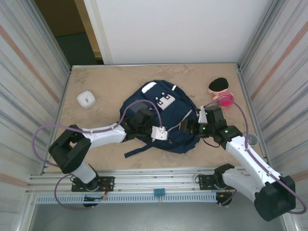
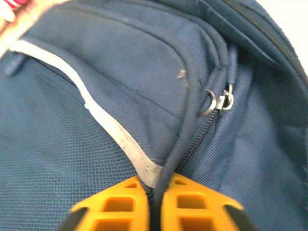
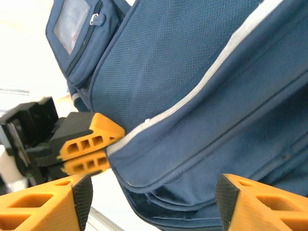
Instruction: Pack the student bag
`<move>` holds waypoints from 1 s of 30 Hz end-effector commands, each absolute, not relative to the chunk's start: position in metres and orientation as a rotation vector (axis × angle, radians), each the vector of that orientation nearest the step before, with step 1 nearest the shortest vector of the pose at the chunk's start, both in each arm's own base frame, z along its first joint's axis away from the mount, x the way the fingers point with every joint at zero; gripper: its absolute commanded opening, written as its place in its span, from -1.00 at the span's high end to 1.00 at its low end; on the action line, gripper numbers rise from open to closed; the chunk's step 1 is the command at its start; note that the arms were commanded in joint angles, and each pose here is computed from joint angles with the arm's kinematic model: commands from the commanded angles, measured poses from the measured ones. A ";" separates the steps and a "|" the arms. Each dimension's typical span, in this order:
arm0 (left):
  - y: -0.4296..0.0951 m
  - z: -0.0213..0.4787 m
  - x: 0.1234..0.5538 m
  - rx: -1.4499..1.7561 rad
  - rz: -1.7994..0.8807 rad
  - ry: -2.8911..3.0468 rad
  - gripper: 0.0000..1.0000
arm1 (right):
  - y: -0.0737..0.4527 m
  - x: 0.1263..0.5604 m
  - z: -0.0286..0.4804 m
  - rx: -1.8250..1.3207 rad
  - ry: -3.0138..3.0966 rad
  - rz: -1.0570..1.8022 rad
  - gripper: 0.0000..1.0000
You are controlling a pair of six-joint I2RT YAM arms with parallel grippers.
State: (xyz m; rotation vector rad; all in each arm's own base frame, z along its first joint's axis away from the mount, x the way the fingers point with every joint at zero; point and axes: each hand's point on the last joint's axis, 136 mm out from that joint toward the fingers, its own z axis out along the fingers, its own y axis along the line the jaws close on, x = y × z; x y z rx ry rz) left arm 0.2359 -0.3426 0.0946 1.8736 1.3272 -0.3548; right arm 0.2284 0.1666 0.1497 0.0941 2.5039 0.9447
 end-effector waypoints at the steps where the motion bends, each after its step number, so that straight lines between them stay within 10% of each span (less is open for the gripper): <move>1: -0.350 0.148 0.245 1.636 -0.509 1.368 1.00 | 0.162 0.222 0.172 -0.019 2.452 0.848 -0.36; 30: -0.341 0.186 0.240 1.434 -0.781 1.404 1.00 | 0.226 0.223 0.169 -0.504 2.335 0.566 -0.16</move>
